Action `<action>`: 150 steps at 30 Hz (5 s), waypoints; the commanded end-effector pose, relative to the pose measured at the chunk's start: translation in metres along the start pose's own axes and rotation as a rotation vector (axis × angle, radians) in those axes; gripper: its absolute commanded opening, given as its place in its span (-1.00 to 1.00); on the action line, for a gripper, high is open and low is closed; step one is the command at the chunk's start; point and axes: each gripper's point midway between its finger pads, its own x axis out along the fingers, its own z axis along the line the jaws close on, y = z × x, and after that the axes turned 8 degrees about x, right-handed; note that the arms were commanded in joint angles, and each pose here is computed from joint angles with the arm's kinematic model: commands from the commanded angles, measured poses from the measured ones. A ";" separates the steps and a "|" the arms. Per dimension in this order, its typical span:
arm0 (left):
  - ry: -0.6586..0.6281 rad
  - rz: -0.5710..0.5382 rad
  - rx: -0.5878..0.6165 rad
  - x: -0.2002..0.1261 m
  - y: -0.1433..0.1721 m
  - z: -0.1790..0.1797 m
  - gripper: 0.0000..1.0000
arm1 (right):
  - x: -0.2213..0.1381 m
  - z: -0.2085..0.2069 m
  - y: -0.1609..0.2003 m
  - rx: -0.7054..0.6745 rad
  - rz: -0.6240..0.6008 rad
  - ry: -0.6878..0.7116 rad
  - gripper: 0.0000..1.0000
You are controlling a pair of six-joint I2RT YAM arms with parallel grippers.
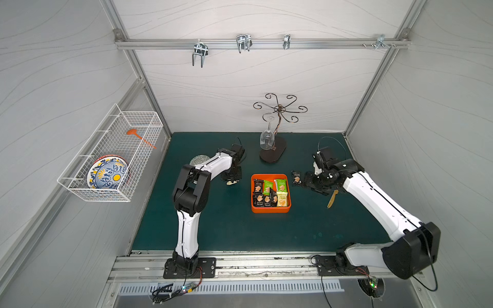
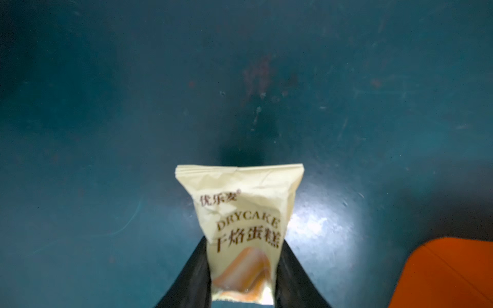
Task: Take the cookies out of the storage box
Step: Place the cookie at the center of the board, then pick up the cookie from the storage box, then place the cookie at the center of the board.
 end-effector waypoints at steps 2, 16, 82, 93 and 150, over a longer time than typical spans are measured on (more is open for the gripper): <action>0.011 -0.011 -0.008 0.009 -0.011 -0.006 -0.24 | -0.006 -0.018 0.012 0.001 0.008 0.057 0.29; 0.016 0.004 -0.013 0.007 -0.008 -0.007 0.27 | -0.009 -0.018 0.017 -0.007 0.002 0.049 0.30; 0.223 -0.147 -0.098 -0.139 0.087 0.032 0.47 | 0.172 0.090 0.065 -0.286 0.170 0.319 0.00; 0.218 -0.150 -0.101 -0.140 0.089 0.035 0.47 | 0.176 0.085 0.068 -0.290 0.172 0.349 -0.14; 0.210 -0.126 -0.143 -0.142 0.098 0.039 0.47 | 0.076 -0.018 -0.094 -0.111 -0.046 0.290 -0.33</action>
